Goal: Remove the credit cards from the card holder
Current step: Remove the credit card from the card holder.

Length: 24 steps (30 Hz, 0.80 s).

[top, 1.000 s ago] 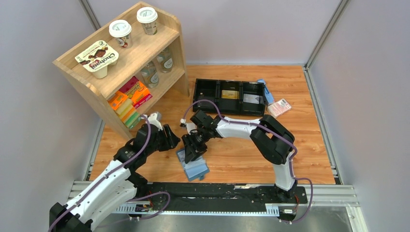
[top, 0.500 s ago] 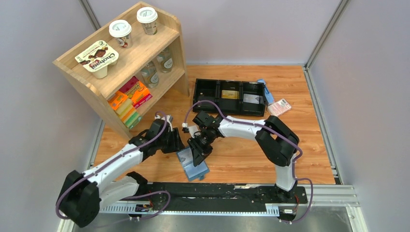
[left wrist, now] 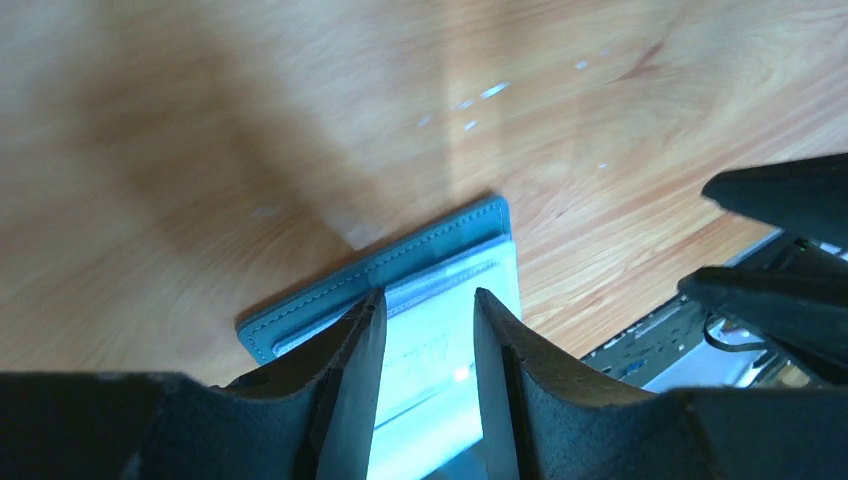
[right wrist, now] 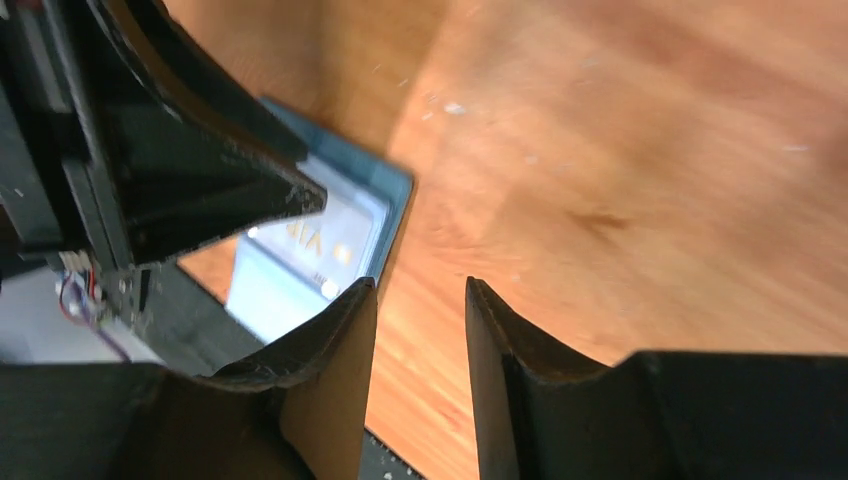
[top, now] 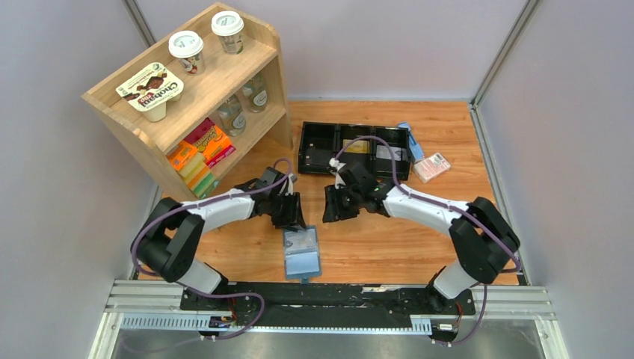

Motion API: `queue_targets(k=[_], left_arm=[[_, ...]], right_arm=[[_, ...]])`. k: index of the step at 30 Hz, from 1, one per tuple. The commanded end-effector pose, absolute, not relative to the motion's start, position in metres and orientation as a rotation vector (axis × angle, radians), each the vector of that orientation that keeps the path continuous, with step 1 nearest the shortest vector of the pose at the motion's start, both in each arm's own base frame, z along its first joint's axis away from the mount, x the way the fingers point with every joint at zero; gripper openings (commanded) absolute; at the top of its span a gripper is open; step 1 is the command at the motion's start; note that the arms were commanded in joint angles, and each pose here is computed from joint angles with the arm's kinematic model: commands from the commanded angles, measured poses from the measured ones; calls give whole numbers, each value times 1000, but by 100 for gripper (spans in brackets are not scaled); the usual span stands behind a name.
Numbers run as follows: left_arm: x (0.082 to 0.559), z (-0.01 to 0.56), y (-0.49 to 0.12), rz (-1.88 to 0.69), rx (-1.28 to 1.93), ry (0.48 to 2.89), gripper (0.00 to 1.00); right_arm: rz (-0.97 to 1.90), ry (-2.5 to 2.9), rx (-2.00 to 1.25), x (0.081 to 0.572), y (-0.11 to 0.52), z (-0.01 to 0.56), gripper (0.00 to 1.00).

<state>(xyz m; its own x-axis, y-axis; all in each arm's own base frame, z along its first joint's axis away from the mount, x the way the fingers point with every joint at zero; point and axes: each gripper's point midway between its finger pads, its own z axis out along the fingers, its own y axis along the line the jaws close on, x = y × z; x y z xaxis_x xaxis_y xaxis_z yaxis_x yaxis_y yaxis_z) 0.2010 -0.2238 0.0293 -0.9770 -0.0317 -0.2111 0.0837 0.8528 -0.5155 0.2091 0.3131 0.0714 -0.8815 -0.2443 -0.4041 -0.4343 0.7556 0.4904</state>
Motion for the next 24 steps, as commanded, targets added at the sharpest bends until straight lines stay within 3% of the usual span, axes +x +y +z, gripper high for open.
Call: queue_targets(k=[1,10,16,24], left_arm=[[213,30,-258,-883,231,2797,46],[254,62,-310,-940,461,2601,42],[279,101,-252,-775,147,2437,45],[240,112,-200,-698,-51,2452,49]], right_arm=[[764,2471,-273,250,296,95,41],[748,2394,-337,244,281,102,43],[897,2354,-502,233,304,103,41],[976,2326,-790,227,357,96,40]])
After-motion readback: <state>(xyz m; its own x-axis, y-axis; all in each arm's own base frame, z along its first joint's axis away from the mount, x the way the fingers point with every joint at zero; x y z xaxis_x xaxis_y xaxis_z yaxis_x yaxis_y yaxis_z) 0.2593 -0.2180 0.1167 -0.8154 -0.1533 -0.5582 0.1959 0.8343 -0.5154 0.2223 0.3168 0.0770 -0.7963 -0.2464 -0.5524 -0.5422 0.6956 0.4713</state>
